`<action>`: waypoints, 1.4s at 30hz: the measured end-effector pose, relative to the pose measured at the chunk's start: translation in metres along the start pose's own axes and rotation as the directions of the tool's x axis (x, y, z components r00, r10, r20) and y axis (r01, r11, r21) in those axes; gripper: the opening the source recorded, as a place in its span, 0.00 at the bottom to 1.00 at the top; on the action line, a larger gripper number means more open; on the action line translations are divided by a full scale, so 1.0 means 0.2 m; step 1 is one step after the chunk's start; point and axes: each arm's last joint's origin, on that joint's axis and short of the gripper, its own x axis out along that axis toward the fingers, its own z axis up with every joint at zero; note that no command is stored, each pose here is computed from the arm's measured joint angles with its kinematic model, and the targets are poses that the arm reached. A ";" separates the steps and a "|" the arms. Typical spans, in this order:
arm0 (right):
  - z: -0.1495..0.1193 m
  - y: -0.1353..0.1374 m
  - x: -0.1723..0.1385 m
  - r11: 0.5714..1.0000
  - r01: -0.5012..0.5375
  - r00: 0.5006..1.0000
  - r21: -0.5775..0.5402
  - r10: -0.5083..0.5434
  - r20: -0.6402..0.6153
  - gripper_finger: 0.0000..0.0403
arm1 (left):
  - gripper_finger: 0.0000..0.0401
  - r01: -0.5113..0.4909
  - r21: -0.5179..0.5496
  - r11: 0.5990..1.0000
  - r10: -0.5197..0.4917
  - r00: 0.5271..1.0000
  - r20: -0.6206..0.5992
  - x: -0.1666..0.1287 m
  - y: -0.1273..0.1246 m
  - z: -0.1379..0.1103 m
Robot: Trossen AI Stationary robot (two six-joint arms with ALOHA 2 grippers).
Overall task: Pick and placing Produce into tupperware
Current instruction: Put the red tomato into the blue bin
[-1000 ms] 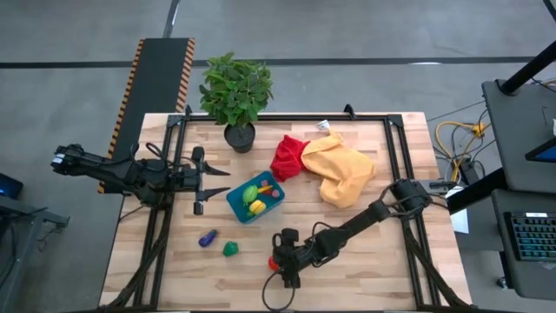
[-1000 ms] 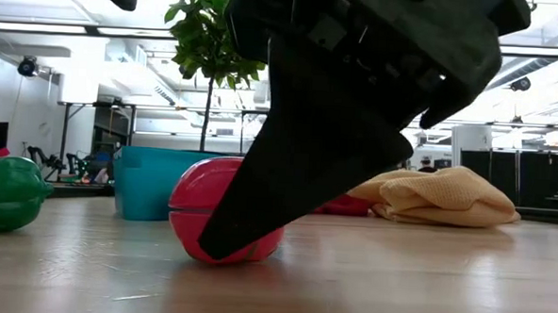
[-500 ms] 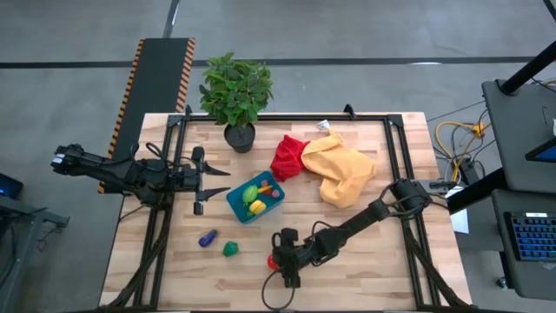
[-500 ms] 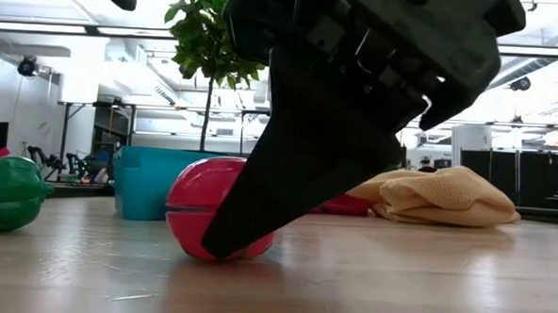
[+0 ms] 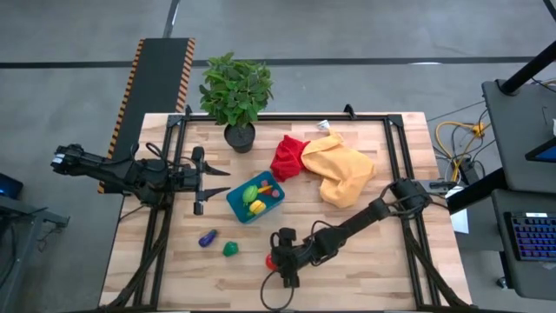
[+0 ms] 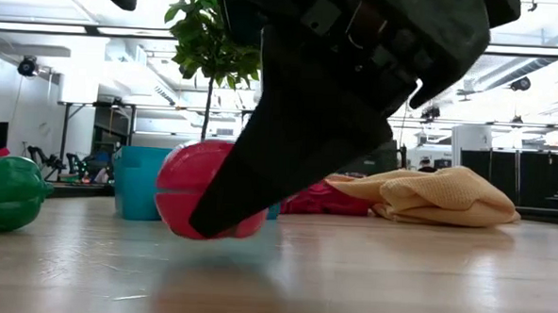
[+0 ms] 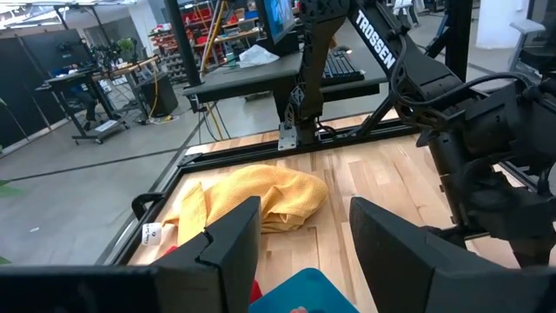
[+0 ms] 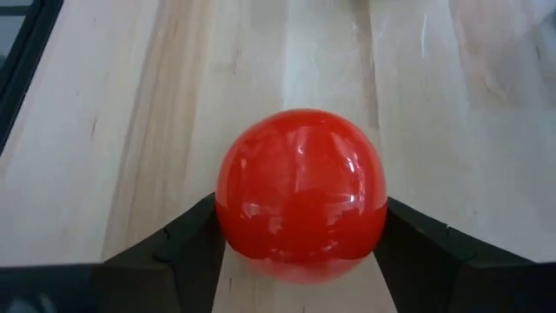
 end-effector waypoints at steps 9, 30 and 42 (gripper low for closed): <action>0.15 -0.10 -0.04 0.996 0.072 0.994 -0.057 -0.068 0.084 0.60 | 0.41 0.000 0.000 1.000 0.000 1.000 0.000 0.00 0.00 0.00; 0.46 -0.65 -0.31 0.930 0.362 0.923 0.071 -0.368 0.111 0.60 | 0.41 0.000 -0.001 1.000 0.000 1.000 0.002 0.00 0.00 0.00; 0.42 -0.81 -0.30 0.922 0.356 0.933 0.155 -0.361 0.003 0.61 | 0.41 0.000 0.007 1.000 0.000 1.000 0.001 0.00 0.00 0.00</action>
